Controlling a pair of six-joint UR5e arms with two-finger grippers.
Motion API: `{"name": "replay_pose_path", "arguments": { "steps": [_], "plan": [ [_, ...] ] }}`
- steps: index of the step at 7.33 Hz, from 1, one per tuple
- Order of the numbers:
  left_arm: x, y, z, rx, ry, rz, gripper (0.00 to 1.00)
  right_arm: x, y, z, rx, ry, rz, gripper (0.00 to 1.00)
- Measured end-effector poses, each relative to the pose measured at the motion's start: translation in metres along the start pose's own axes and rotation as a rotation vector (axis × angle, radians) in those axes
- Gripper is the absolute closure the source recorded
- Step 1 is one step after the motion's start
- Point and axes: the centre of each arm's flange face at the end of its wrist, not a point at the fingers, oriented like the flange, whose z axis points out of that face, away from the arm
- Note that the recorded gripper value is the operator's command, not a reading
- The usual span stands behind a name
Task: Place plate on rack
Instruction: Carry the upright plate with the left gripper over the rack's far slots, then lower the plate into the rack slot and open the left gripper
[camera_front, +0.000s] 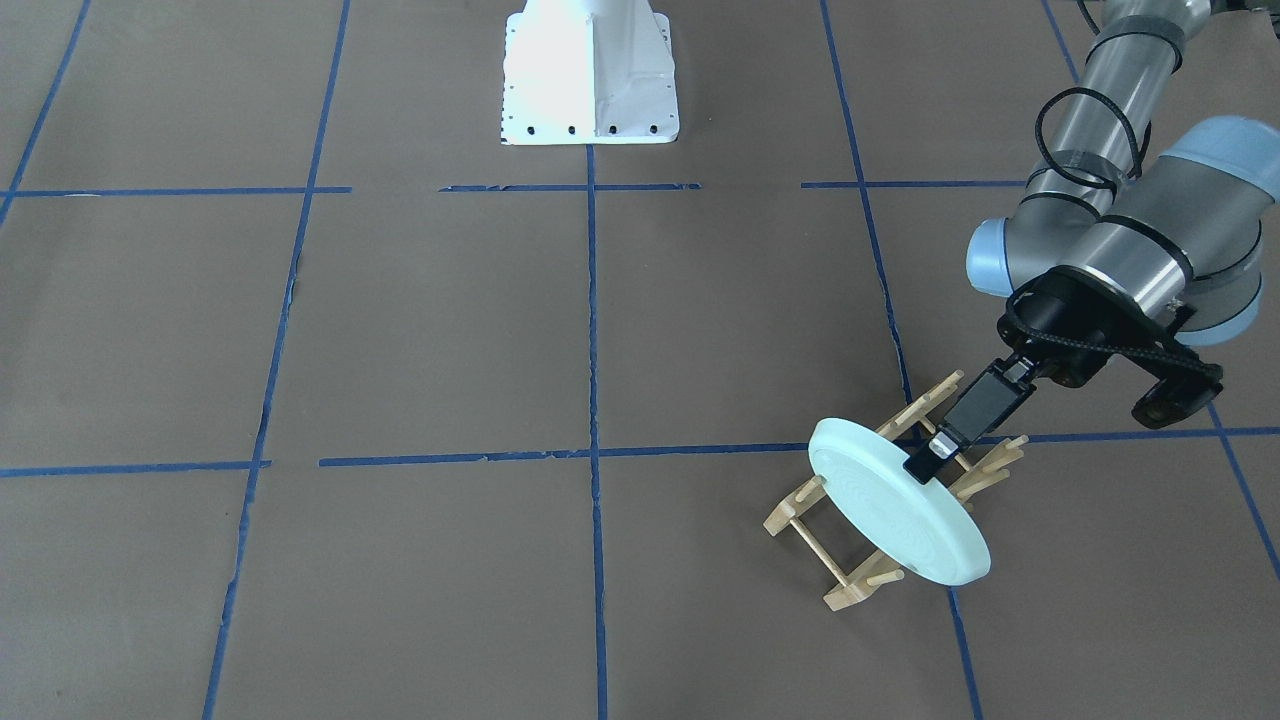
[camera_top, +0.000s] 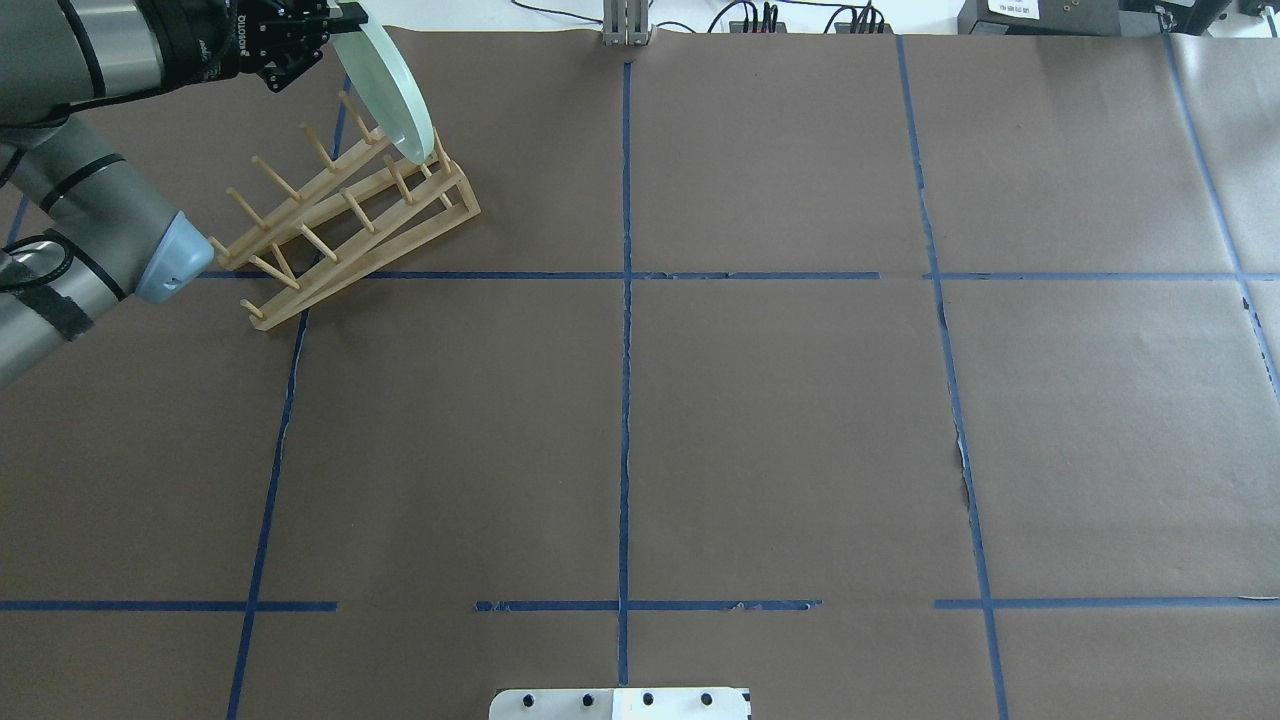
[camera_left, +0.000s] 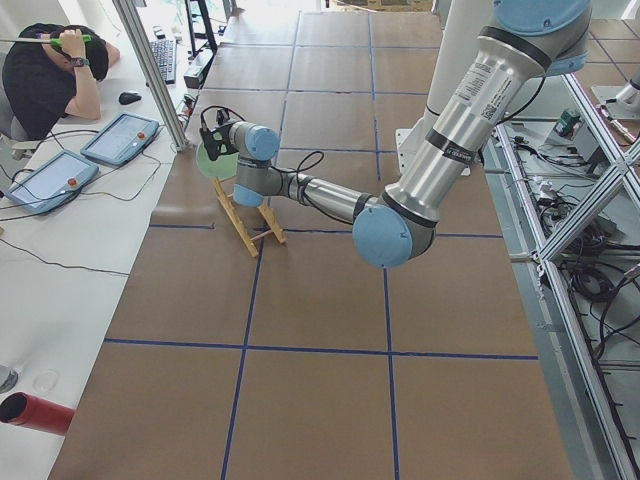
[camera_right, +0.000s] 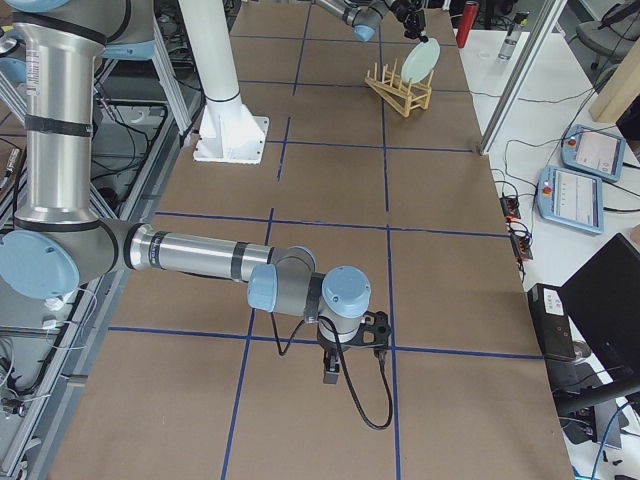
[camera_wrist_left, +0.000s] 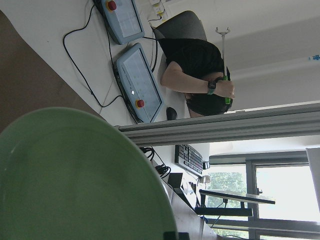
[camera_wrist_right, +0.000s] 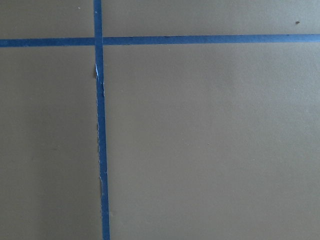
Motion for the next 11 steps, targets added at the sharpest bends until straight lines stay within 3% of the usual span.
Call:
{"name": "replay_pose_path", "arguments": {
  "steps": [2,4,5,8,9,11],
  "plan": [
    [-0.012,0.002,0.004,0.000,-0.019,0.009,0.99,0.000,0.000,0.000,0.000,0.000,0.000,0.00],
    [-0.023,-0.002,0.005,0.008,-0.039,0.014,0.27,0.000,0.000,0.000,0.000,0.000,0.000,0.00],
    [-0.025,-0.003,0.006,0.010,-0.043,0.015,0.00,0.000,0.000,0.000,0.000,0.000,0.000,0.00],
    [-0.022,-0.001,0.005,-0.001,-0.053,0.020,0.00,0.000,0.000,0.000,0.001,0.000,0.000,0.00],
    [-0.021,0.000,0.003,-0.028,-0.094,0.038,0.00,0.000,0.000,0.000,0.000,0.000,0.000,0.00],
    [-0.032,-0.006,-0.026,-0.121,-0.275,0.151,0.00,0.000,0.000,0.000,0.000,0.000,0.000,0.00]
  ]
}}
